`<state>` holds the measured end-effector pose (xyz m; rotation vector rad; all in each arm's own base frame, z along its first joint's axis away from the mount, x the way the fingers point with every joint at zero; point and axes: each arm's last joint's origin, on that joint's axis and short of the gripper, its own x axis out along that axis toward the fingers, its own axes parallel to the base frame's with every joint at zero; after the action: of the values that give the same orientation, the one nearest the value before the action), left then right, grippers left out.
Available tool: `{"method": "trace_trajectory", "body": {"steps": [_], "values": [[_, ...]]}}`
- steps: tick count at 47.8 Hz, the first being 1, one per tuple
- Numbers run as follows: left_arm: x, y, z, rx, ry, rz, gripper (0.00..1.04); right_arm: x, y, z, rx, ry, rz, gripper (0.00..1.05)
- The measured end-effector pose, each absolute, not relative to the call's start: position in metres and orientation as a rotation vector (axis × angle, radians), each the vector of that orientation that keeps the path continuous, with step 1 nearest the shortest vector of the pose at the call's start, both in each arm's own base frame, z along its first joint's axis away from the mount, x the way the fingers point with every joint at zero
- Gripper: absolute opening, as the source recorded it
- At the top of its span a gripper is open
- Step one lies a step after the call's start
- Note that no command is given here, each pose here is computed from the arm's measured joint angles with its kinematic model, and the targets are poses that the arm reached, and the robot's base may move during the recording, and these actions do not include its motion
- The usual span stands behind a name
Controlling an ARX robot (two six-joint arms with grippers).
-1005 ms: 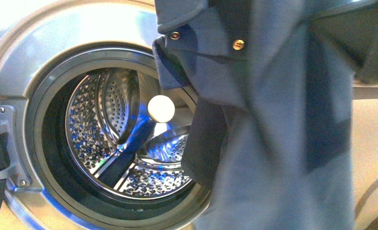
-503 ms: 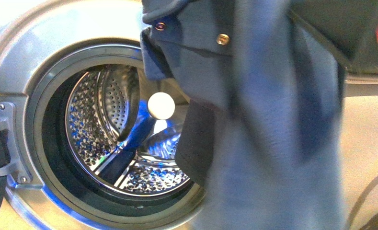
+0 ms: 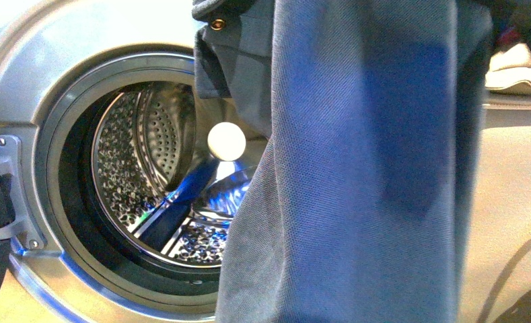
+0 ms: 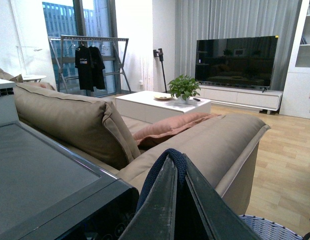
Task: Collect clothes from washing machine
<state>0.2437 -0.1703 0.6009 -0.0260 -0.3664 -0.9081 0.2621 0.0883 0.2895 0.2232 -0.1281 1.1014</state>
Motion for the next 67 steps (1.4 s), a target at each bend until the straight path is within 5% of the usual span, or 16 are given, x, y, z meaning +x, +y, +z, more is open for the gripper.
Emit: {"method": "trace_trajectory", "body": {"steps": [28, 40, 48, 56, 67], "values": [[0.244, -0.170, 0.601, -0.026, -0.367, -0.908, 0.05, 0.299, 0.120, 0.293, 0.280, -0.133, 0.985, 0.96], [0.244, -0.170, 0.601, -0.026, -0.366, -0.908, 0.05, 0.302, 0.129, 0.294, 0.265, -0.154, 0.873, 0.48], [0.244, -0.170, 0.601, -0.026, -0.366, -0.908, 0.05, 0.305, 0.121, 0.294, 0.257, -0.172, 0.827, 0.25], [0.243, -0.170, 0.602, -0.029, -0.370, -0.908, 0.28, 0.307, 0.108, 0.299, 0.263, -0.207, 0.769, 0.05], [0.241, -0.169, 0.603, -0.029, -0.376, -0.908, 0.63, 0.296, 0.083, 0.325, 0.280, -0.292, 0.699, 0.04]]}}
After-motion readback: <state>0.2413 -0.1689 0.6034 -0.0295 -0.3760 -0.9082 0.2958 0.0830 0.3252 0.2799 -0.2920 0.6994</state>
